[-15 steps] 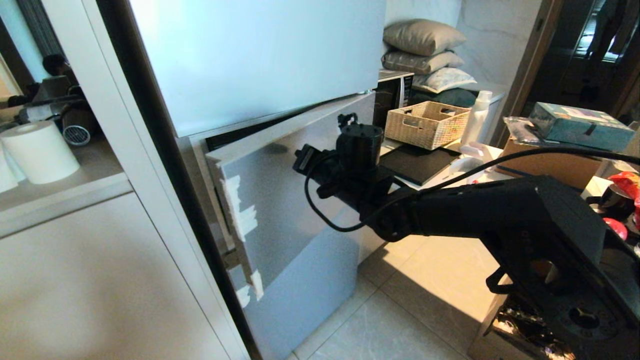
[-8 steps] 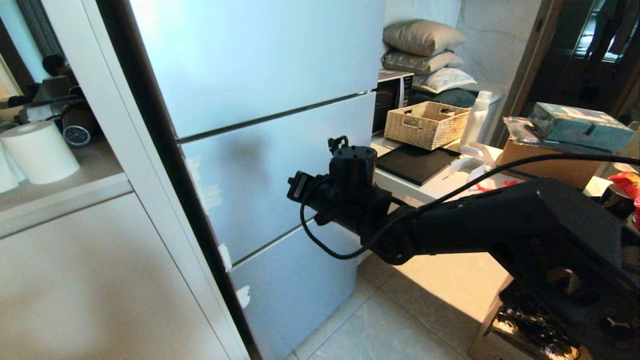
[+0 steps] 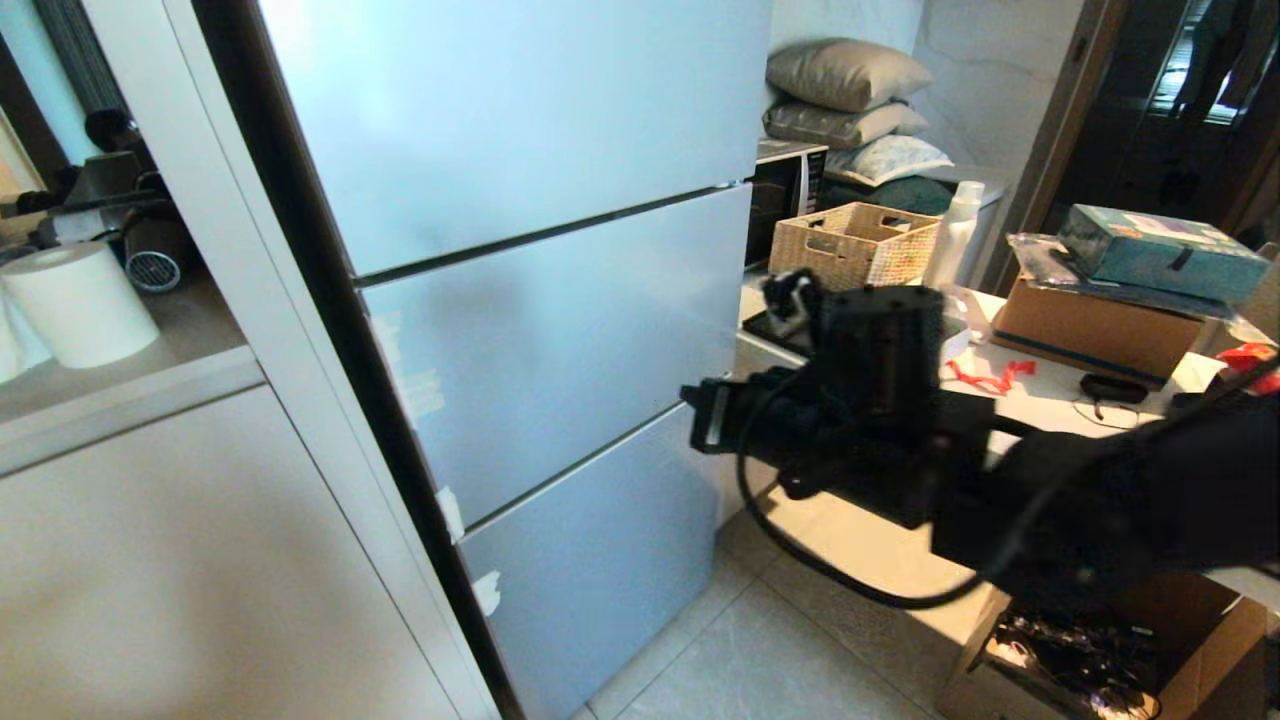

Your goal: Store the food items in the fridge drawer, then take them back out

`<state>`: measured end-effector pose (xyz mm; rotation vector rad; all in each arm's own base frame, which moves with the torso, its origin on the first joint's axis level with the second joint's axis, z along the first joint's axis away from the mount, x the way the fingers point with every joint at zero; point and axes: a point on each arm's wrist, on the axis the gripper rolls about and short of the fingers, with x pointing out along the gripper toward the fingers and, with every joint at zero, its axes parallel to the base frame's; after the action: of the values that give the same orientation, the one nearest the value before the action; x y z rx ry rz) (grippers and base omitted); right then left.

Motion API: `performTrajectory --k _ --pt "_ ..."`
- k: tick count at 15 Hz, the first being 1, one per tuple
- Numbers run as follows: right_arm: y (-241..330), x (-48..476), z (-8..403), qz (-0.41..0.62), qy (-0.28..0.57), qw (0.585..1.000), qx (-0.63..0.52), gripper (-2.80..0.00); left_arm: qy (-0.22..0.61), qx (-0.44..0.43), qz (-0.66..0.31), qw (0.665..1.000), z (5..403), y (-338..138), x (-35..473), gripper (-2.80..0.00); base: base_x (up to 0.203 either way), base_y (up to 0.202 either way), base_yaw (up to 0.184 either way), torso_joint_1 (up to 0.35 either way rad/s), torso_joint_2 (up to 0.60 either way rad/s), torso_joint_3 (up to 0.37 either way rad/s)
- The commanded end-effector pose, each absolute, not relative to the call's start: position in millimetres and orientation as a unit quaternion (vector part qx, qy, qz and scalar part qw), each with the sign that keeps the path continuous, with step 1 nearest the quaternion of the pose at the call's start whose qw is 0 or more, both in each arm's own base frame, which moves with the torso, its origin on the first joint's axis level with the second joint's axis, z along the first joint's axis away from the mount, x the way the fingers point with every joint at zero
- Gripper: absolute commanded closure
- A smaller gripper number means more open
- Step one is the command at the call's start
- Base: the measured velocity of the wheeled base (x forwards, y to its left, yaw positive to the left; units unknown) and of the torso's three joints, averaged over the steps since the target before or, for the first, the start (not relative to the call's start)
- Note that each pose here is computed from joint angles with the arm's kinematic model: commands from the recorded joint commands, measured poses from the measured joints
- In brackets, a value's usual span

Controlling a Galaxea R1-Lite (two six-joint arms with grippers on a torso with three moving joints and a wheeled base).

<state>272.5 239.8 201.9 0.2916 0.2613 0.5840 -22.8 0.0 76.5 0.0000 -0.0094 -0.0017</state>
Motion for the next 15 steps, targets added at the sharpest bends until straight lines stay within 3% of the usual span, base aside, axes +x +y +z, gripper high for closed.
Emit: performTrajectory --k 1,4,6,11,15 --pt "153.3 196.4 252.8 0.266 0.048 0.955 0.124 0.00 -0.004 0.000 -0.001 1.000 76.0 0.0 -22.7 0.00 0.000 0.000 0.000 0.000 0.00 0.000" --pt "57.4 121.1 238.2 0.182 0.005 0.981 0.065 0.00 -0.004 0.000 -0.001 1.000 76.0 0.0 -22.7 0.00 0.000 0.000 0.000 0.000 0.00 0.000" --pt "21.9 71.5 204.0 0.133 -0.012 0.990 0.036 0.00 -0.004 0.000 -0.001 1.000 76.0 0.0 -22.7 0.00 0.000 0.000 0.000 0.000 0.00 0.000" --pt "-0.2 -4.8 108.3 0.041 0.012 0.999 -0.008 0.00 -0.004 0.000 -0.001 1.000 76.0 0.0 -22.7 0.00 0.000 0.000 0.000 0.000 0.00 0.000" --pt "-0.2 -23.9 78.5 0.007 -0.012 0.999 -0.033 0.00 -0.004 0.000 -0.001 1.000 76.0 0.0 -22.7 0.00 0.000 0.000 0.000 0.000 0.00 0.000"
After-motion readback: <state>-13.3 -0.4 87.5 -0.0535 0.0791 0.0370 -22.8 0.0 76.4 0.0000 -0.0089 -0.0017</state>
